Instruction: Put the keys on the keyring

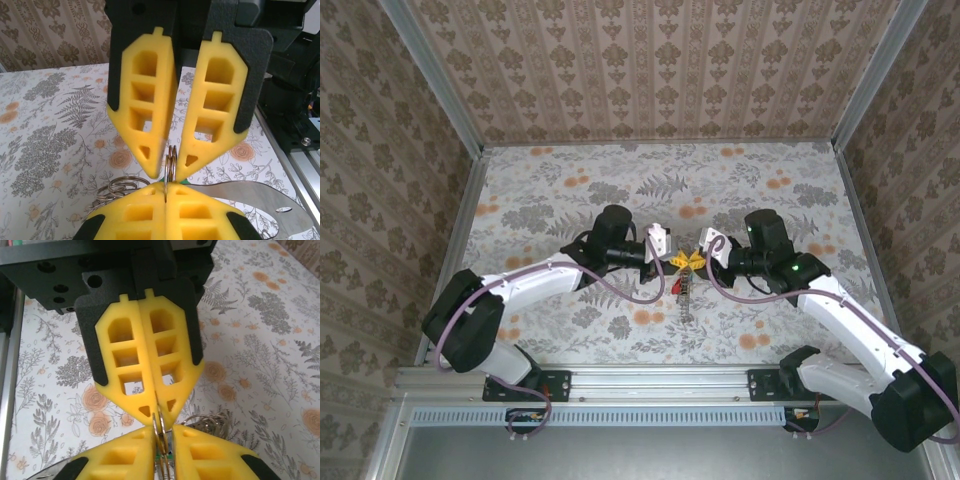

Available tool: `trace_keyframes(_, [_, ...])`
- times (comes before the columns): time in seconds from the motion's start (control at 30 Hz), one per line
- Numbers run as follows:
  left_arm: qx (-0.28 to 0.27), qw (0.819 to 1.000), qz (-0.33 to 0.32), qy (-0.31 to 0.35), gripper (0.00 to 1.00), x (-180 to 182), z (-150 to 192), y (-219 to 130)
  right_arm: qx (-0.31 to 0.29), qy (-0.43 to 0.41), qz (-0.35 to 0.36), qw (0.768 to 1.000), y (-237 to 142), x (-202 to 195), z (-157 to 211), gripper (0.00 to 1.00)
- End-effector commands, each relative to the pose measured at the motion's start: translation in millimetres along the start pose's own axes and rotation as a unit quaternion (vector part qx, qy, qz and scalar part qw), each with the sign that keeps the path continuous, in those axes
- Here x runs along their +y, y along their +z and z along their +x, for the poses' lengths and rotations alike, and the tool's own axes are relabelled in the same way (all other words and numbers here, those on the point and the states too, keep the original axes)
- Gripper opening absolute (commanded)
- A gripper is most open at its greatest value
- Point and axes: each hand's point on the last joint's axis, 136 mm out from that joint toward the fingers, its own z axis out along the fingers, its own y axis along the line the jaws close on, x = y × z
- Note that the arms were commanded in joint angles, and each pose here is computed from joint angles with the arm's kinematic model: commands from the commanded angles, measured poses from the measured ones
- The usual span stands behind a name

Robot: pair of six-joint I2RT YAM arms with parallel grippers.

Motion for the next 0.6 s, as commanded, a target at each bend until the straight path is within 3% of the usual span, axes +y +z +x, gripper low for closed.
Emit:
trace_keyframes(0.0, [-0.061, 0.998, 0.016, 0.021, 0.00, -3.4, -28.1, -2.8, -0.034, 0.008, -0.007, 0.999, 2.1, 1.6, -5.4, 0.21])
trace_keyframes(0.43, [-0.077, 0.997, 0.004, 0.022, 0.00, -2.5, -28.6, -9.6, -0.034, 0.018, 0.003, 0.999, 1.3, -3.1, 3.0, 0.19])
trace_keyframes(0.57, [-0.079, 0.997, -0.001, 0.021, 0.00, -1.3, -28.2, -10.9, -0.031, 0.016, 0.005, 0.999, 0.0, -4.1, 2.0, 0.13])
